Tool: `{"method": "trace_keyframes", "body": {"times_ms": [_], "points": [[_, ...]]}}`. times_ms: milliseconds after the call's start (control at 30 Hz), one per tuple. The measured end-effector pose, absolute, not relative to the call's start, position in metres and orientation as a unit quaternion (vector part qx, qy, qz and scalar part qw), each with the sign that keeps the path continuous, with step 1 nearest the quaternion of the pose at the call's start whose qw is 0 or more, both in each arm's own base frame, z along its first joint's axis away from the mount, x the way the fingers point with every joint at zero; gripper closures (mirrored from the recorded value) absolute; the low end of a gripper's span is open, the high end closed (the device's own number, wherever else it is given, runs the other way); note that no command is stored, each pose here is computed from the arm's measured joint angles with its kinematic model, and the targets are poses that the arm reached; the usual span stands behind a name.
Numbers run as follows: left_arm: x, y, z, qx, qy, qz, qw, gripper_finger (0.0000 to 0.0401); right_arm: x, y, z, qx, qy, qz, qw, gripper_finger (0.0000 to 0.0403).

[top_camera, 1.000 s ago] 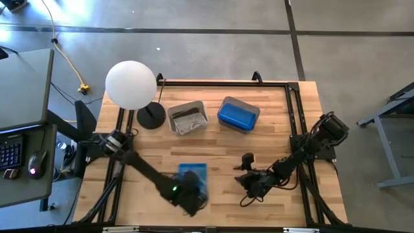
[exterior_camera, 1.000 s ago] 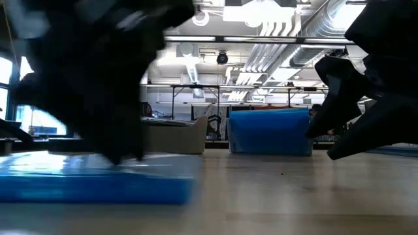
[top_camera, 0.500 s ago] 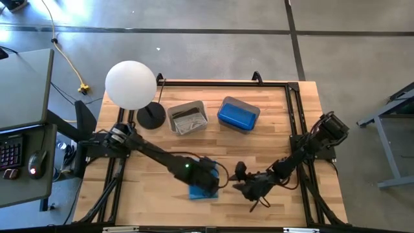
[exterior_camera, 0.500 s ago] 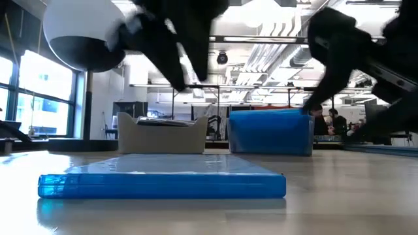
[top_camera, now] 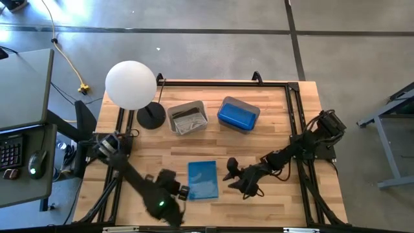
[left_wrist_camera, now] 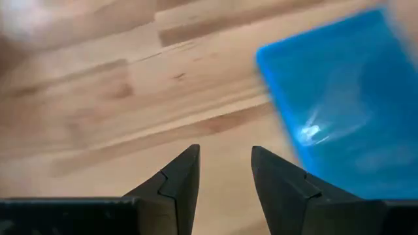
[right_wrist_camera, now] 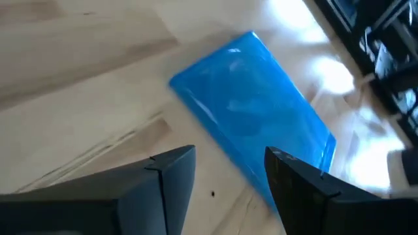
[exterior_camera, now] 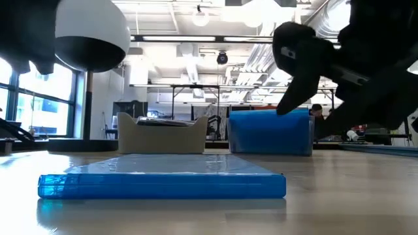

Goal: Pick & place jewel cases by type
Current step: Put the blue CD case into the black bin

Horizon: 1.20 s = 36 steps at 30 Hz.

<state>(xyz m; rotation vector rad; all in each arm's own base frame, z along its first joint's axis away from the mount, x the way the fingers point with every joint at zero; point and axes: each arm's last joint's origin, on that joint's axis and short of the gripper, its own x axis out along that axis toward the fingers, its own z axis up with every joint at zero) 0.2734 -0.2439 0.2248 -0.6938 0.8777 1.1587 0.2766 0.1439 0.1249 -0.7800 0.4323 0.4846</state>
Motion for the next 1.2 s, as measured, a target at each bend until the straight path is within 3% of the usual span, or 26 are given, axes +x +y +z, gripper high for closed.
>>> {"method": "trace_keyframes", "body": {"times_ms": [267, 500, 833, 1200], "points": [[0.274, -0.252, 0.162, -0.420, 0.265, 0.465, 0.733, 0.0264, 0.297, 0.146, 0.119, -0.373, 0.176, 0.265, 0.872, 0.0224], [0.290, -0.228, 0.127, -0.459, 0.275, 0.432, 0.726, 0.0264, 0.327, 0.150, 0.095, -0.394, 0.249, 0.230, 0.854, 0.0224], [0.304, -0.217, 0.124, -0.451, 0.287, 0.420, 0.733, 0.0264, 0.331, 0.147, 0.095, -0.395, 0.265, 0.225, 0.851, 0.0224], [0.324, -0.213, 0.128, -0.463, 0.283, 0.370, 0.754, 0.0263, 0.323, 0.170, 0.099, -0.496, 0.234, 0.210, 0.810, 0.0224]]}}
